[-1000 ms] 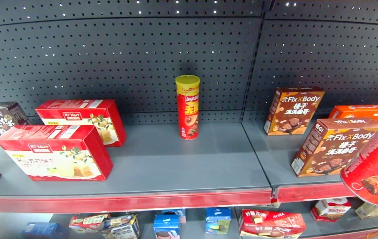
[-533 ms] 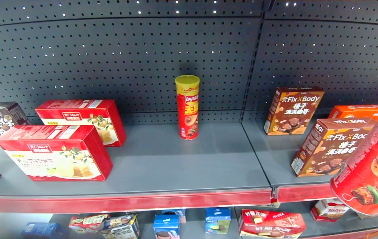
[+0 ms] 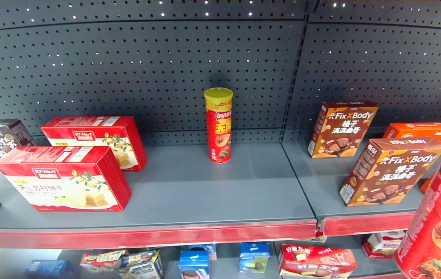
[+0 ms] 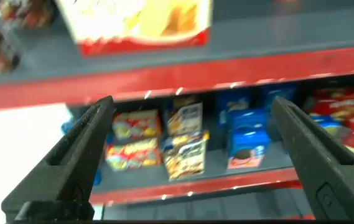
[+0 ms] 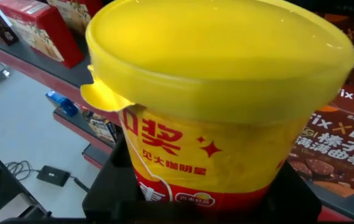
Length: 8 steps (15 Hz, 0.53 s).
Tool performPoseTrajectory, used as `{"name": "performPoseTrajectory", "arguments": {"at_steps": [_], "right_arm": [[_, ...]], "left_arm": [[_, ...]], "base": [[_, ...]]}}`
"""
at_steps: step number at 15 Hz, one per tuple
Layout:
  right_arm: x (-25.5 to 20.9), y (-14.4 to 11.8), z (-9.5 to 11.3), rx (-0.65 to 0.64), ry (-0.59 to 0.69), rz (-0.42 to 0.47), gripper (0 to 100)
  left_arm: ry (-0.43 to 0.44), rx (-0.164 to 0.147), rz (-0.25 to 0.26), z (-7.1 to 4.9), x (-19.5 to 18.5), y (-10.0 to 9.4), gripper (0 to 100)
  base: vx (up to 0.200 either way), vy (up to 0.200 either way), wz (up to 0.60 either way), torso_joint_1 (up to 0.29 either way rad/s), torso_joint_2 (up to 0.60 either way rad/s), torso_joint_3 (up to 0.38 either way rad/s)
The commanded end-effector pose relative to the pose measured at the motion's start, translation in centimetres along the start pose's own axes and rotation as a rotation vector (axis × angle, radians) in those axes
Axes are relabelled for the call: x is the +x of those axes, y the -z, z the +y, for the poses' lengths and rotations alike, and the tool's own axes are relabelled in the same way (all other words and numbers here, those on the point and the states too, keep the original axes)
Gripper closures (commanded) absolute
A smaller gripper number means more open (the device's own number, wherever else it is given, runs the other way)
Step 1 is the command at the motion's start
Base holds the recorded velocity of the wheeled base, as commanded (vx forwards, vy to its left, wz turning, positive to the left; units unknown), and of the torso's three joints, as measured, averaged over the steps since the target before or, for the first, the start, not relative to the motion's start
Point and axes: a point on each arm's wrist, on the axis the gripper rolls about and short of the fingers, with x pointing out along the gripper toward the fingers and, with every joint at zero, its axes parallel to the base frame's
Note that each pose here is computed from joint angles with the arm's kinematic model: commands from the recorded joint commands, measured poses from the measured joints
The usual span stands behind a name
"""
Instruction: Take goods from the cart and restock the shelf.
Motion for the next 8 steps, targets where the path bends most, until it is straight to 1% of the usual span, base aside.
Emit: {"name": "performPoseTrajectory", "arguments": {"at_steps": [1,2,3,4,5,7,8], "right_arm": [[0.4,-0.3,-0.1,0.0,0.0,0.004,100],[0.5,-0.3,-0.1,0.0,0.0,0.004,100],[0.5,-0.2,-0.1,0.001,0.002,0.007,100],[0.5,-0.2,-0.1,0.001,0.006,0.008,100],[0.5,-0.2,-0.1,0.001,0.009,0.008,100],[0.4,-0.1,-0.1,0.0,0.026,0.008,100],[0.3,-0.1,-0.1,0.0,0.028,0.006,100]], "left_arm": [[0.142,0.017,0.045,-0.1,1.2,-6.0,0],[0.202,0.017,0.058,-0.1,2.2,-8.4,0],[0.29,0.014,0.086,-0.2,3.7,-10.4,0],[0.338,0.019,0.088,-0.3,5.4,-11.9,0],[0.356,0.02,0.066,-0.5,7.0,-12.8,0],[0.394,0.023,0.021,-1.2,12.0,-14.5,0],[0.395,0.023,0.019,-1.2,12.1,-14.6,0]], "base": [[0.0,0.0,0.0,0.0,0.0,0.0],[0.0,0.0,0.0,0.0,0.0,0.0],[0.0,0.0,0.0,0.0,0.0,0.0],[0.0,0.0,0.0,0.0,0.0,0.0],[0.0,0.0,0.0,0.0,0.0,0.0],[0.0,0.0,0.0,0.0,0.0,0.0],[0.0,0.0,0.0,0.0,0.0,0.0]]}}
